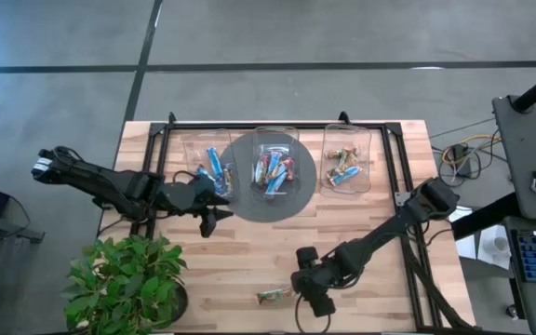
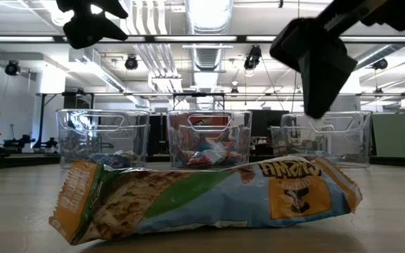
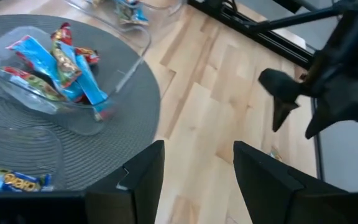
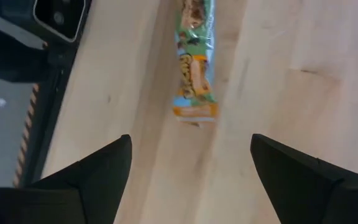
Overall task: Pick and place Granola Bars by type
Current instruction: Put the yellow granola bar into the right transparent bin
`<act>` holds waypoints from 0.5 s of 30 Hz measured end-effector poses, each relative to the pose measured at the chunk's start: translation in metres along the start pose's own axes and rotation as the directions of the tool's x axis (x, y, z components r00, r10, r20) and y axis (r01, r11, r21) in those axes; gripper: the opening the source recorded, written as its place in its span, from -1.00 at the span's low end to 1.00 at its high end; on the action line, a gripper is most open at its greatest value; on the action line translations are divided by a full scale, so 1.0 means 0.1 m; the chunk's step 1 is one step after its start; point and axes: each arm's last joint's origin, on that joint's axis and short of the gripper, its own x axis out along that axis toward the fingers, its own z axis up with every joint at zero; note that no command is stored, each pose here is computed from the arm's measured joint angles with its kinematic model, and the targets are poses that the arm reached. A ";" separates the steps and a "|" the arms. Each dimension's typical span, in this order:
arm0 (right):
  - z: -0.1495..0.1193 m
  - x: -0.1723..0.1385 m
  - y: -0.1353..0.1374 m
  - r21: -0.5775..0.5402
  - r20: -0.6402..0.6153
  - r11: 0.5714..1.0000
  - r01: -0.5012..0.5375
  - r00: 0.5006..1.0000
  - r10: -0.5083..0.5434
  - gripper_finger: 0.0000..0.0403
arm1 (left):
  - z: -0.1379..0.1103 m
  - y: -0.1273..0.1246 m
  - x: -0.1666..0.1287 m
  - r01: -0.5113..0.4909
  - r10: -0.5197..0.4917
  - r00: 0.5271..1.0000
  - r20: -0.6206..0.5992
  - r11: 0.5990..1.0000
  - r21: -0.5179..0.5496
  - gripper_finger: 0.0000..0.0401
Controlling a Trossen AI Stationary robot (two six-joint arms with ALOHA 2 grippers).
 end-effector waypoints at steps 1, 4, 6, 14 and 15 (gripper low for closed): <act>0.00 0.06 0.01 0.014 0.000 1.000 -0.001 1.000 0.001 0.60 | -0.01 -0.01 0.00 0.005 -0.005 1.000 -0.003 1.000 0.003 -0.13; 0.05 0.17 0.05 0.019 0.057 1.000 -0.024 0.998 0.022 0.63 | -0.02 -0.03 -0.01 0.013 -0.013 1.000 -0.007 1.000 0.007 -0.13; 0.09 0.24 0.06 0.018 0.094 0.999 -0.039 0.995 0.037 0.64 | -0.02 -0.03 -0.01 0.016 -0.016 1.000 -0.006 1.000 0.007 -0.13; 0.07 0.55 0.04 0.023 0.131 0.999 0.024 0.991 -0.026 0.64 | -0.03 -0.03 -0.01 0.016 -0.016 1.000 -0.014 1.000 0.008 -0.13; 0.07 0.59 0.04 0.025 0.131 0.999 0.041 0.990 -0.044 0.64 | -0.03 -0.03 -0.01 0.019 -0.018 1.000 -0.020 1.000 0.009 -0.13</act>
